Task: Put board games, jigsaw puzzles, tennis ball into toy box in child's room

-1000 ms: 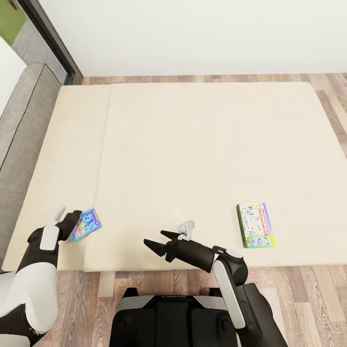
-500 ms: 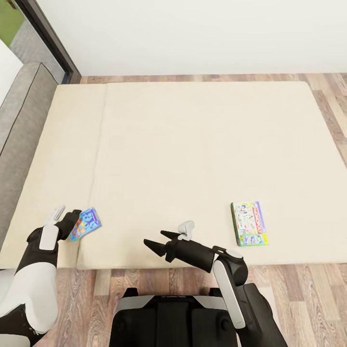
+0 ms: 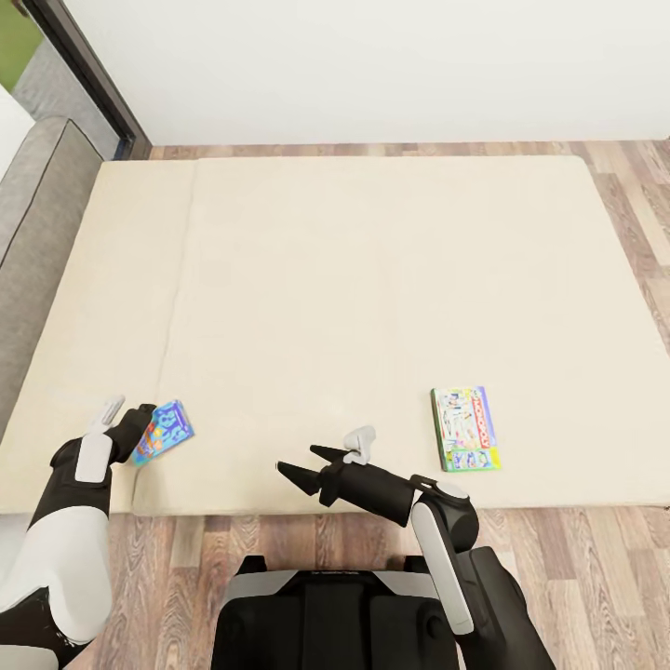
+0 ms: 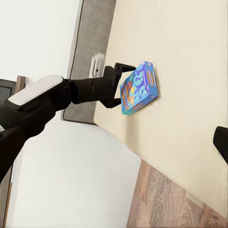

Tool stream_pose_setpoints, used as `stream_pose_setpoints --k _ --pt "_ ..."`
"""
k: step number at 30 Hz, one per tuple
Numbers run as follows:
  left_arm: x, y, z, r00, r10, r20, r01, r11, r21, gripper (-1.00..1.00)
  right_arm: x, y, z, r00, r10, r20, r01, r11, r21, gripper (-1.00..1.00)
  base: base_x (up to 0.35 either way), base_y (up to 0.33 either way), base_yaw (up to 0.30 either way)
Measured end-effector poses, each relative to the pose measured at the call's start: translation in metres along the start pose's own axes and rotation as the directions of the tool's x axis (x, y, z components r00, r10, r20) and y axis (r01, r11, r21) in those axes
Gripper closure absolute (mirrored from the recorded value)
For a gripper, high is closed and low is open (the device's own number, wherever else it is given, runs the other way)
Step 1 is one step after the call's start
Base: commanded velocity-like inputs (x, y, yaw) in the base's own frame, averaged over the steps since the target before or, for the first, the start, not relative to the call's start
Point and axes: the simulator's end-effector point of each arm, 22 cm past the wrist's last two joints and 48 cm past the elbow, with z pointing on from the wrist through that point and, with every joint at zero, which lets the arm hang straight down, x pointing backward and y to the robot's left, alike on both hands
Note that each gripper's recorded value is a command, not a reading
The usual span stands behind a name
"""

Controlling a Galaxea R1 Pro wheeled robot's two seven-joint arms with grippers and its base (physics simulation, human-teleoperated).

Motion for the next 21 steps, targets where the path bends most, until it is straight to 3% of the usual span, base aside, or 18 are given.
stream_pose_setpoints --k 21 --pt "-0.0016 0.0002 -0.0002 1.000 -0.007 0.000 0.007 1.000 0.003 -1.00 -0.0028 0.0000 -0.0001 1.000 -0.010 0.013 0.010 1.000 0.000 -1.00 0.000 -0.013 0.000"
